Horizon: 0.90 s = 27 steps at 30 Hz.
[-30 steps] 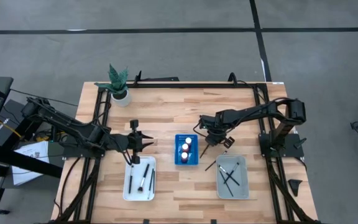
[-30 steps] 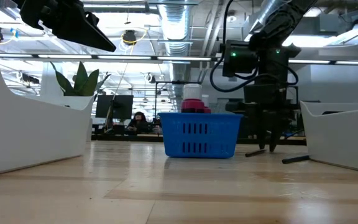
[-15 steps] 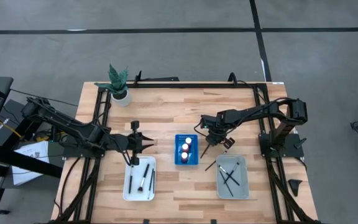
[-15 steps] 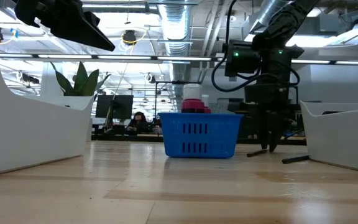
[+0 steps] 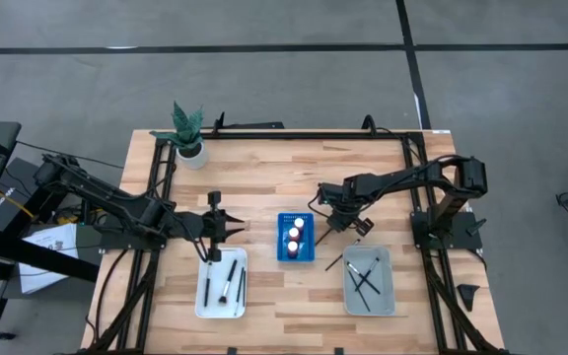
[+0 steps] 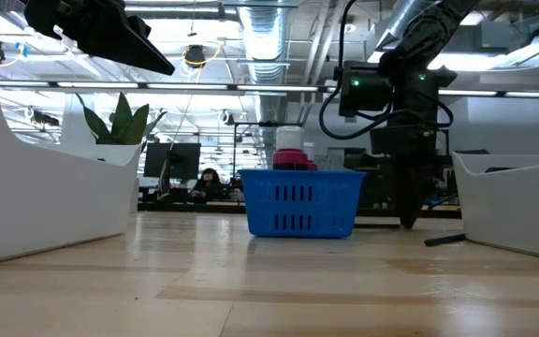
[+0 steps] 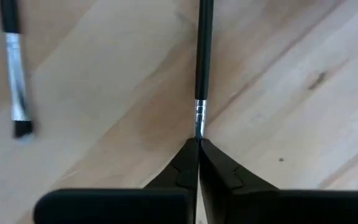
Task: Pick & Place Paint Supplies
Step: Put the liner brush into the gray bin
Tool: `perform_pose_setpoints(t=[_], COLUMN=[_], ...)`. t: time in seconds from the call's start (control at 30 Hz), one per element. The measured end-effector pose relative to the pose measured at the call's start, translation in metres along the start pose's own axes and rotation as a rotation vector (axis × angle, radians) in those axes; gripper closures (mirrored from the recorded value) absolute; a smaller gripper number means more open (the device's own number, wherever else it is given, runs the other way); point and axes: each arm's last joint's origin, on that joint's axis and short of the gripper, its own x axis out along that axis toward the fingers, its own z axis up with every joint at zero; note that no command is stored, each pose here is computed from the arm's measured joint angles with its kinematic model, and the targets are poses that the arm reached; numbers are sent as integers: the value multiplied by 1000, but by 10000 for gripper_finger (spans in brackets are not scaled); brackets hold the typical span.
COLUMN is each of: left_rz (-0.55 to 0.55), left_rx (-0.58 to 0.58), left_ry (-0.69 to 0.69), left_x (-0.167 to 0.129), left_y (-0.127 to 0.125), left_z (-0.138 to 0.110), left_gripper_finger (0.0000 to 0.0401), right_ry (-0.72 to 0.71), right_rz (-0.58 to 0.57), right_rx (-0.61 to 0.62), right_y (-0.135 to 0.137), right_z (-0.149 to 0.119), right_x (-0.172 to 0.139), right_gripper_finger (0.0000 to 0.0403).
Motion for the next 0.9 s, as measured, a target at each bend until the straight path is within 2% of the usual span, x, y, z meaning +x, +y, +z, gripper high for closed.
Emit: perform_pose_setpoints(t=[0.3, 0.63, 0.9], left_rz=[0, 1, 3], left_rx=[0, -2, -11], left_ry=[0, -4, -22], left_x=[0, 0, 0], left_y=[0, 0, 0], left_z=[0, 0, 2], left_gripper_finger=[325, 325, 325], right_ry=[64, 33, 37], right_rz=[64, -110, -204], right_rx=[14, 127, 224], right_y=[16, 22, 39], right_z=[-6, -12, -15], right_x=[-13, -55, -84], right_gripper_finger=[402, 402, 402])
